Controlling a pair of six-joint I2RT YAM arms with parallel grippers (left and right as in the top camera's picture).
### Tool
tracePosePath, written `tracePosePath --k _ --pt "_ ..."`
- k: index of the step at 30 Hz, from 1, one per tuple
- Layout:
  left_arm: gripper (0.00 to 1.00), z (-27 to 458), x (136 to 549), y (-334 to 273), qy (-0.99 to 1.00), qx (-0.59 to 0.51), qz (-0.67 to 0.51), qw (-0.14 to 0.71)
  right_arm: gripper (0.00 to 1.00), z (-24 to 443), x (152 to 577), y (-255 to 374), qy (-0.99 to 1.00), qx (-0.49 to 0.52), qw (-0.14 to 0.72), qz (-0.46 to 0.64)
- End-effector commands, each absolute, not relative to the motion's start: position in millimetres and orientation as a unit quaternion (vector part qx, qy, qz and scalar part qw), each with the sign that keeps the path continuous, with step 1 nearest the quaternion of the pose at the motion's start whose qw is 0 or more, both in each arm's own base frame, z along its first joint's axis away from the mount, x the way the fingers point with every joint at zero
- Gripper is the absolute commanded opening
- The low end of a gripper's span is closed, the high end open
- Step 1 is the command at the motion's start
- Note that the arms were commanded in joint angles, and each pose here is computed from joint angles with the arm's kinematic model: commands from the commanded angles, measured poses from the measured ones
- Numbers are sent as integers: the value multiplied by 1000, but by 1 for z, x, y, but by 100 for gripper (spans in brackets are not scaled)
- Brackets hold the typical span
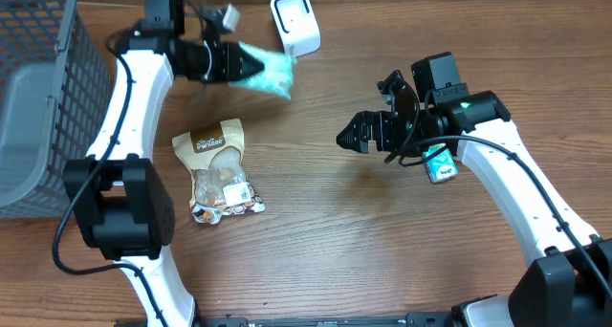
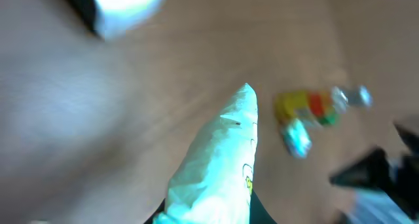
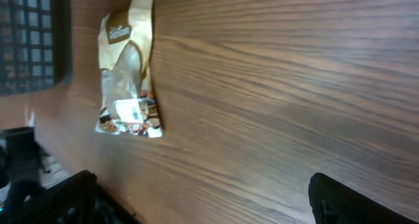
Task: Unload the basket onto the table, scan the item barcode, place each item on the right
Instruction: 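Hold the wipes pack barcode over the white scanner with the left gripper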
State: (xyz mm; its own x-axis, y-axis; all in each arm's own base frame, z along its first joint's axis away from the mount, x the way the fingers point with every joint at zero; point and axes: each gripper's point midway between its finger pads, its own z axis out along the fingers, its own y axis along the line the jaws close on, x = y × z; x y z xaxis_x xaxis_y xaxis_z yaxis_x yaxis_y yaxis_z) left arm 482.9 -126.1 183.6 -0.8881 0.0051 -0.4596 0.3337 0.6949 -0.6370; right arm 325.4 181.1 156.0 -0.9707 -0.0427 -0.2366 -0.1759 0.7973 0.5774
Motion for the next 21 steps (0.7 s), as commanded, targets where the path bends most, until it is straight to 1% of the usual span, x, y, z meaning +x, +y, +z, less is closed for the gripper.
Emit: tracePosePath --k 1,2,5,7,8,11,14,15,17,21 --pt "4 273 523 -86 907 65 -233 346 100 159 340 177 942 -64 140 298" --pt "4 303 531 -73 902 57 -189 385 100 161 344 179 940 -67 151 300" --pt "4 365 540 -54 875 58 -106 468 100 164 349 180 937 -70 162 302" --pt "4 391 546 -52 853 82 -49 512 100 164 349 180 937 -70 161 302" --pt "4 395 548 -56 848 96 -34 520 100 164 349 180 937 -70 161 302" --pt "4 389 561 -84 834 150 22 531 100 164 349 180 937 -70 161 302" --pt "4 379 577 -108 819 178 72 541 100 164 349 180 937 -70 161 302" --pt "4 374 587 -117 810 189 105 545 100 164 349 180 937 -70 161 302" --pt "4 349 607 -140 792 232 169 538 100 164 349 180 937 -70 161 302" --pt "4 289 640 -159 767 297 276 497 100 164 349 180 937 -70 161 302"
